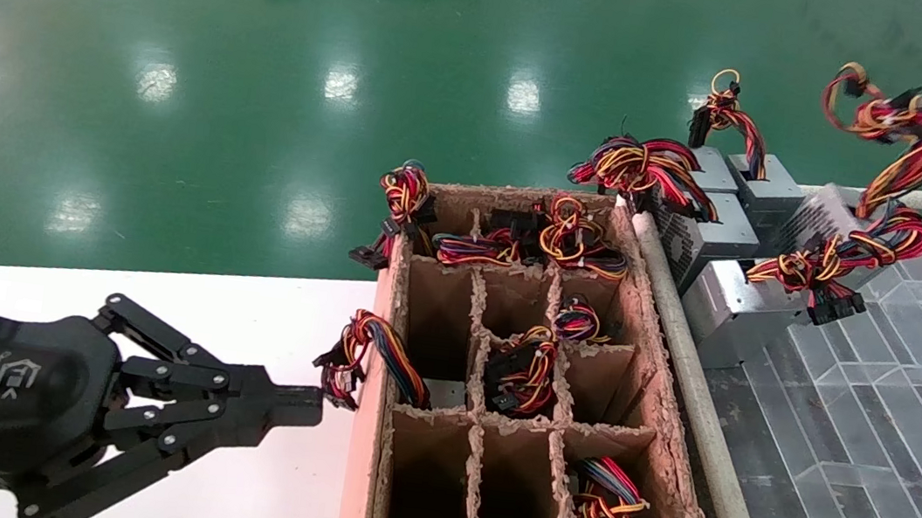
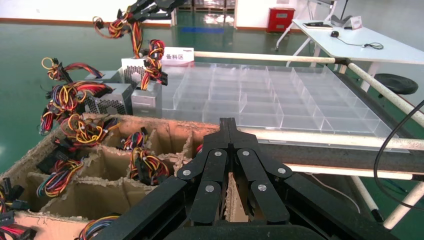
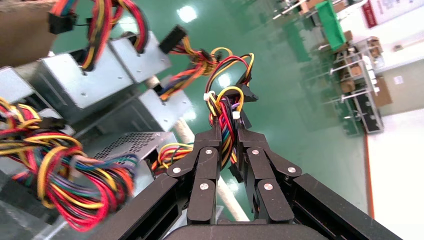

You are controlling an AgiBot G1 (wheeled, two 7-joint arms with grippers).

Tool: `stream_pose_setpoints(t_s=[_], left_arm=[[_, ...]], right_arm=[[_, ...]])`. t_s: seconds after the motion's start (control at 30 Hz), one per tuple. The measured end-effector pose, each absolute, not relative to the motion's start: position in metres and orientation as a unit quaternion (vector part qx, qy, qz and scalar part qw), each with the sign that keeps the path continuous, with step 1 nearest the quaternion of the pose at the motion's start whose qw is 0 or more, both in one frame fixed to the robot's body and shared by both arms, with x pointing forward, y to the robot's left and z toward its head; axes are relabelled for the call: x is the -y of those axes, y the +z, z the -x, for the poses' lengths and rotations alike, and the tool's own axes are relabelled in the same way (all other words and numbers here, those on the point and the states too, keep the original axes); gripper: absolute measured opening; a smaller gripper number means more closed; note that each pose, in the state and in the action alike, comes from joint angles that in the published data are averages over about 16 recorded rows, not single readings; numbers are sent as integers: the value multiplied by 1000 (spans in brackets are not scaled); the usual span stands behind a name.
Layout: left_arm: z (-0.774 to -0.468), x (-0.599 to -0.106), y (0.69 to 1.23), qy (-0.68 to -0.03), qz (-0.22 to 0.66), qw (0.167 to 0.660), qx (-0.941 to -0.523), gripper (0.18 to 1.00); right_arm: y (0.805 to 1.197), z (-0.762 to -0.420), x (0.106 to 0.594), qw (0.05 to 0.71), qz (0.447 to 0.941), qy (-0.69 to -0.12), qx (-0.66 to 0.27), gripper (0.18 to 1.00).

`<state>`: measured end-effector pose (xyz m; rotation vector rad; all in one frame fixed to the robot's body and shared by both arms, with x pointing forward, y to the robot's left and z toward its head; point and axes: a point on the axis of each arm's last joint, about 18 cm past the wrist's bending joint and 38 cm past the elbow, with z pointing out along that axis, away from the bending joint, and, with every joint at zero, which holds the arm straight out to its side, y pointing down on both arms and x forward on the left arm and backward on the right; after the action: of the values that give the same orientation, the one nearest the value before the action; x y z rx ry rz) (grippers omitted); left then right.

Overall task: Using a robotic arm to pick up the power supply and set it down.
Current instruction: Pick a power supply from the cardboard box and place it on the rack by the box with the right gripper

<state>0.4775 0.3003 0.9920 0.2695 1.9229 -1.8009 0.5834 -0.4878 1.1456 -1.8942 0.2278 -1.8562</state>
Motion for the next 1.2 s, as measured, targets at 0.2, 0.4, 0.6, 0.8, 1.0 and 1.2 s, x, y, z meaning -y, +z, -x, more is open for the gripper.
stream_pose_setpoints(t_s=[0.2, 0.4, 0.6, 0.8, 1.0, 1.2], left_arm=[[-478, -300, 992, -659, -99, 244, -704, 191], [-478, -300, 992, -659, -99, 244, -704, 191], [-478, -300, 992, -659, -99, 244, -704, 191], [-478, -300, 992, -659, -99, 244, -704, 191], [-478, -300, 992, -659, -99, 244, -704, 191], [-478, -300, 992, -659, -99, 244, -704, 191]], right_arm=[[1138, -599, 474, 250, 696, -669, -78, 226], [1134, -613, 462, 262, 696, -664, -72, 226], [1130, -623, 453, 268, 702, -657, -67, 226], [1126, -627, 449, 267, 714, -644, -65, 226], [1124, -629, 448, 266, 725, -632, -65, 226], [1125, -628, 446, 269, 729, -626, -63, 229]])
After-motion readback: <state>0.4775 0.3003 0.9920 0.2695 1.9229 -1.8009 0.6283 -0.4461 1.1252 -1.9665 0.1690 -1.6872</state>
